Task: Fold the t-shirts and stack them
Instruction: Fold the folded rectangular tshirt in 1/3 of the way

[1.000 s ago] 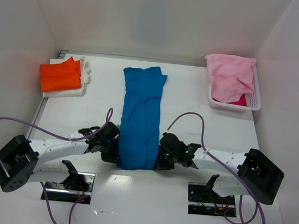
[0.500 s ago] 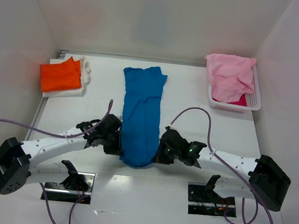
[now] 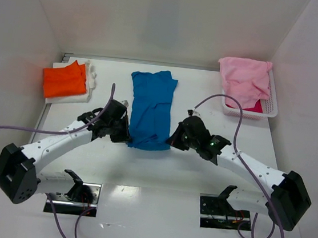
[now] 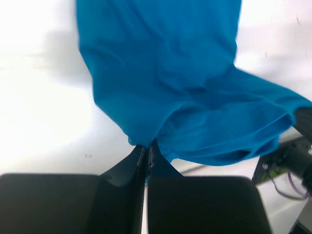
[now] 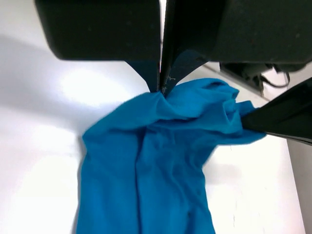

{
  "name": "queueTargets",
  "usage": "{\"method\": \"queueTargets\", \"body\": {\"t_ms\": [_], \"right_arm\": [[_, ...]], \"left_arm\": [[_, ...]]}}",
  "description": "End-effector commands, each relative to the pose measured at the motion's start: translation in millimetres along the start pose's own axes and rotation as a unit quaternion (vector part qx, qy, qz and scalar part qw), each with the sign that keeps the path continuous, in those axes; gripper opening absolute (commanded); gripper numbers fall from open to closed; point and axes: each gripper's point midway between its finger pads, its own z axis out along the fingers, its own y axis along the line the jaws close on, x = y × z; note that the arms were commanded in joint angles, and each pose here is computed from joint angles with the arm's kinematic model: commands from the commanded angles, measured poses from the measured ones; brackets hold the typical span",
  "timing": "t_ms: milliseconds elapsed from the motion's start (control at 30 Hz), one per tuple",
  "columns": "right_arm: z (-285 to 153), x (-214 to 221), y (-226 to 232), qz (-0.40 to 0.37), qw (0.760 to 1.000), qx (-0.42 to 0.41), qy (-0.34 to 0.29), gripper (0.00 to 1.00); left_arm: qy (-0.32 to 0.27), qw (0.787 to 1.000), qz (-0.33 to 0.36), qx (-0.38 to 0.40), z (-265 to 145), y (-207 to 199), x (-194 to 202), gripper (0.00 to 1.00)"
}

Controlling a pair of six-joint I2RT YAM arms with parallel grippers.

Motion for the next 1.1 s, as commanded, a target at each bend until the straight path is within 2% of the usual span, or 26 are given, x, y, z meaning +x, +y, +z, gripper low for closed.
{"method": "queueTargets", "body": {"t_ms": [0, 367, 567, 767, 1067], "right_arm": [[6.8, -40.1, 18.9, -0.023, 0.998, -0.01, -0.052, 0.0], [36.3, -111.4, 22.0, -0.018, 0.994, 0.004, -0.107, 0.0], [53.6, -142.7, 19.7, -0.013, 0.993, -0.001, -0.116, 0.0], [76.8, -155.8, 17.7, -0.011, 0.994, 0.001, -0.11, 0.02], [109.3, -167.0, 6.7, -0.004, 0.994, 0.011, -0.105, 0.04]], "left_arm": [[-0.016, 1.0, 0.023, 0.011, 2.7, -6.2, -25.7, 0.0], [-0.031, 0.999, 0.027, 0.013, 25.8, -2.4, -93.4, 0.0], [-0.027, 0.999, 0.034, 0.014, 42.3, -0.3, -120.7, 0.0], [-0.03, 0.999, 0.028, 0.011, 56.0, 6.9, -149.5, 0.0], [-0.02, 0.999, 0.03, 0.004, 88.0, 20.0, -170.8, 0.02]]}}
